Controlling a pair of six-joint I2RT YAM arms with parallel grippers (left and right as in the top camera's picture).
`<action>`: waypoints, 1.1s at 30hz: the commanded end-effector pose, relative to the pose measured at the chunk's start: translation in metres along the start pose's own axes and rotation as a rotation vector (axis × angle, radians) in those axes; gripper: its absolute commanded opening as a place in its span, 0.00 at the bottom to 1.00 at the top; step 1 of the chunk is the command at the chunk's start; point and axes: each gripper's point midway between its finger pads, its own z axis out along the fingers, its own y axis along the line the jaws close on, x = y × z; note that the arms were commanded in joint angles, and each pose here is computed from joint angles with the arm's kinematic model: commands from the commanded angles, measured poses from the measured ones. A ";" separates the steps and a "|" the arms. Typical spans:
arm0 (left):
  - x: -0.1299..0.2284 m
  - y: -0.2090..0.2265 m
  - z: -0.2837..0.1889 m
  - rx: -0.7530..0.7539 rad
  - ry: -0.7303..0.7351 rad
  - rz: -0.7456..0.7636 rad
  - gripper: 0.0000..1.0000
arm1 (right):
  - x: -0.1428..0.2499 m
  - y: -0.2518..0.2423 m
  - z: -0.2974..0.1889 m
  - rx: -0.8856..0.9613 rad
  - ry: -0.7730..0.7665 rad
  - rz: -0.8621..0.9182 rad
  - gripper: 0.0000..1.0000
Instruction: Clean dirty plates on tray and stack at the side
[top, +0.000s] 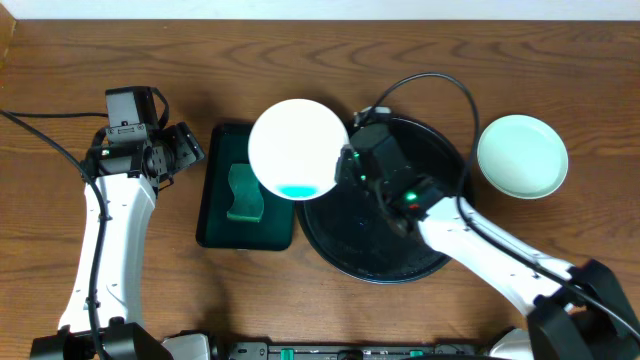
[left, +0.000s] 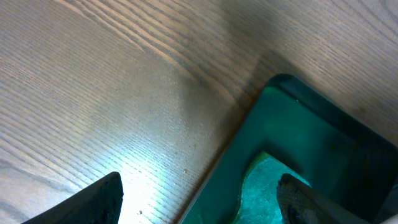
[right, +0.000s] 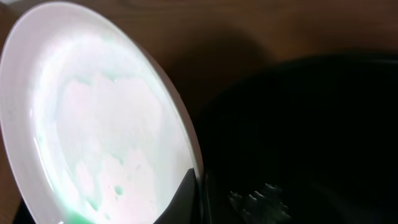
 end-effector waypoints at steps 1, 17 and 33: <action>-0.007 0.000 -0.004 -0.003 -0.021 -0.002 0.79 | 0.006 0.010 0.011 0.014 -0.023 -0.001 0.01; -0.007 0.000 -0.004 -0.003 -0.021 -0.002 0.79 | 0.020 0.033 0.032 -0.028 -0.062 0.061 0.01; -0.007 0.000 -0.004 -0.003 -0.022 -0.002 0.80 | 0.027 0.023 0.035 -0.178 0.193 0.466 0.01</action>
